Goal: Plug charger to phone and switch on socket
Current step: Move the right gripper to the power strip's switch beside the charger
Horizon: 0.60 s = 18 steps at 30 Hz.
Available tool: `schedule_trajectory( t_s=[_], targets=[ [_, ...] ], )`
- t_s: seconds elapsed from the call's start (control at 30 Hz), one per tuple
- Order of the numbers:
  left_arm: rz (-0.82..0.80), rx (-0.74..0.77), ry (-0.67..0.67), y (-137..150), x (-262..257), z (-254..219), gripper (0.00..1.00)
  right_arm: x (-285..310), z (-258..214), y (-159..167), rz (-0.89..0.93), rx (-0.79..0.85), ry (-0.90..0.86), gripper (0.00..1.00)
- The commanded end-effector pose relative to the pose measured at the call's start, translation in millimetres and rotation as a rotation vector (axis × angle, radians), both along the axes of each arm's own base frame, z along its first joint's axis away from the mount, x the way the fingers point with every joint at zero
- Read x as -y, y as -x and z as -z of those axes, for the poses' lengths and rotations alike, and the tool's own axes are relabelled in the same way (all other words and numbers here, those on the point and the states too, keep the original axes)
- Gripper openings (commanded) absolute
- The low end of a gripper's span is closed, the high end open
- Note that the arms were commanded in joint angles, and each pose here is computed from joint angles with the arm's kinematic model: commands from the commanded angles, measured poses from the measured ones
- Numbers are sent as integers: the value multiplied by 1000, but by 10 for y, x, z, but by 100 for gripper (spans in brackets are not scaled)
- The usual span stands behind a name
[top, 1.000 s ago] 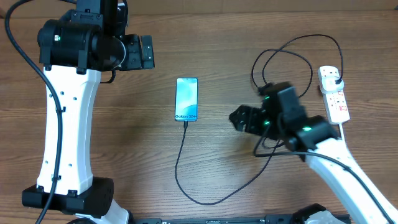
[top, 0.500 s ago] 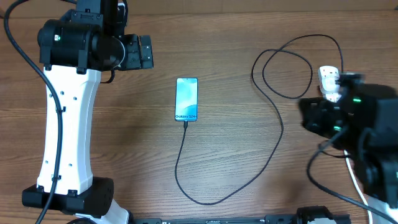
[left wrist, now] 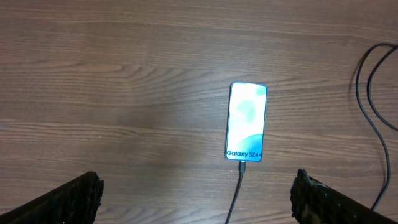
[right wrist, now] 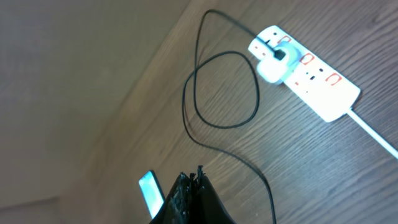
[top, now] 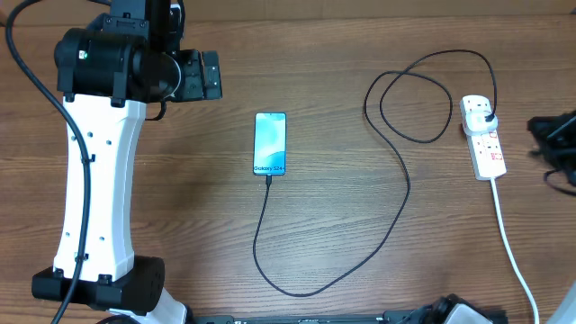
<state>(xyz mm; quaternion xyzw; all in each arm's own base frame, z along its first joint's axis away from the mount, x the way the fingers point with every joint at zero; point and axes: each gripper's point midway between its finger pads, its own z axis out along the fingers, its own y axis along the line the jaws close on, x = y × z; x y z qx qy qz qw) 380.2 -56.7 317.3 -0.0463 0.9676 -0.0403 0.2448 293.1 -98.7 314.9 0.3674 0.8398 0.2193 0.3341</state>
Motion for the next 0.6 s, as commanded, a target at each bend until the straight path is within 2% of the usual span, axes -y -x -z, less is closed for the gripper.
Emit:
schedule_trajectory(
  t_s=[0.0, 0.27, 0.4, 0.57],
  targets=[
    [4, 5, -17, -7, -21, -5, 100, 239, 57, -136, -67, 75, -139, 4],
    [4, 5, -17, -7, -21, -5, 100, 857, 887, -316, 65, 62, -312, 4],
    [4, 5, -17, -7, -21, -5, 99, 955, 1245, -407, 103, 102, -307, 4],
    [4, 5, -17, -7, -21, -5, 100, 994, 1659, -430, 197, 69, -318, 4]
  ],
)
